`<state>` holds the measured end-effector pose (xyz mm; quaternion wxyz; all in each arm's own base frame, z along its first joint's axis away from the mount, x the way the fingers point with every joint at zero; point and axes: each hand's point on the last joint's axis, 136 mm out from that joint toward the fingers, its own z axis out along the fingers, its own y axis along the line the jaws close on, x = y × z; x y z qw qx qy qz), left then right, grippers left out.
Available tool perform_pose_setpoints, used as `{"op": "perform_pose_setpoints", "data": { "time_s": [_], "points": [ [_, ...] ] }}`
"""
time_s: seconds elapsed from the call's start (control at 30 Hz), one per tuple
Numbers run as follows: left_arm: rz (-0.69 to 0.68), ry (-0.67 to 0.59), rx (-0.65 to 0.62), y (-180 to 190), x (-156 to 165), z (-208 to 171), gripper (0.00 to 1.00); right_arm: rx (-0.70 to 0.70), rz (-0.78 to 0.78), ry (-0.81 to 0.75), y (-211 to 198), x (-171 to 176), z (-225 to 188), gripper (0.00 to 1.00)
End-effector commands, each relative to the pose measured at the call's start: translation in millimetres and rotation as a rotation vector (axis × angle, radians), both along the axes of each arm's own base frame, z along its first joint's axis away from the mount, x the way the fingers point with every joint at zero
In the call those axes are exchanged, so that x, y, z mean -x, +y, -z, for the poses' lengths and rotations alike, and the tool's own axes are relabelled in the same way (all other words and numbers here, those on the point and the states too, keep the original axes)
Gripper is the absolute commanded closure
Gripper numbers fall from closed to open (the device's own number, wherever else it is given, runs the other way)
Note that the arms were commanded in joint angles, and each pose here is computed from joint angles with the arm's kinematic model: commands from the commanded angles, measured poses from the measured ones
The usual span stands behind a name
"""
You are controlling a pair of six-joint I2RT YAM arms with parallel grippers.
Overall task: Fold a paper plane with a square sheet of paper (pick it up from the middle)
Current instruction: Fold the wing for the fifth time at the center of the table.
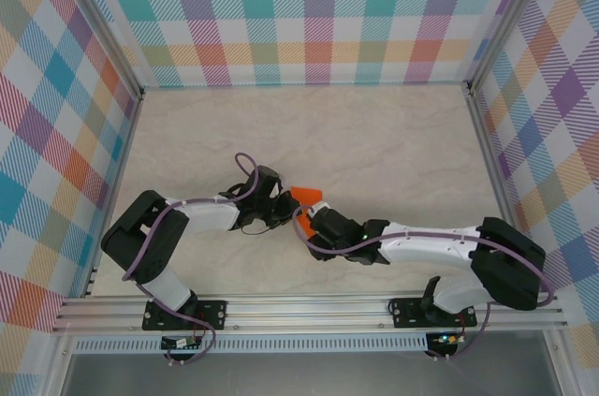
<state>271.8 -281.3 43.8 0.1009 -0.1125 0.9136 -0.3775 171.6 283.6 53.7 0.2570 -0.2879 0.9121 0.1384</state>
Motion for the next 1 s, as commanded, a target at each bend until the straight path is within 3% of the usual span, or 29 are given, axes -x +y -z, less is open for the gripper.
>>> {"op": "perform_pose_setpoints", "data": {
  "time_s": [0.0,0.37,0.97],
  "points": [
    [-0.004,0.011,0.022,-3.2,-5.4,-8.9,0.91,0.029,-0.004,-0.114,13.2,-15.1,-9.3,0.56],
    [-0.002,0.018,0.025,-4.2,-5.2,-9.3,0.90,0.096,-0.029,-0.137,29.8,-17.4,14.7,0.57],
    [-0.003,0.020,0.022,-3.5,-4.4,-10.6,0.90,0.152,0.005,-0.185,22.3,-24.6,14.3,0.75]
  ]
}}
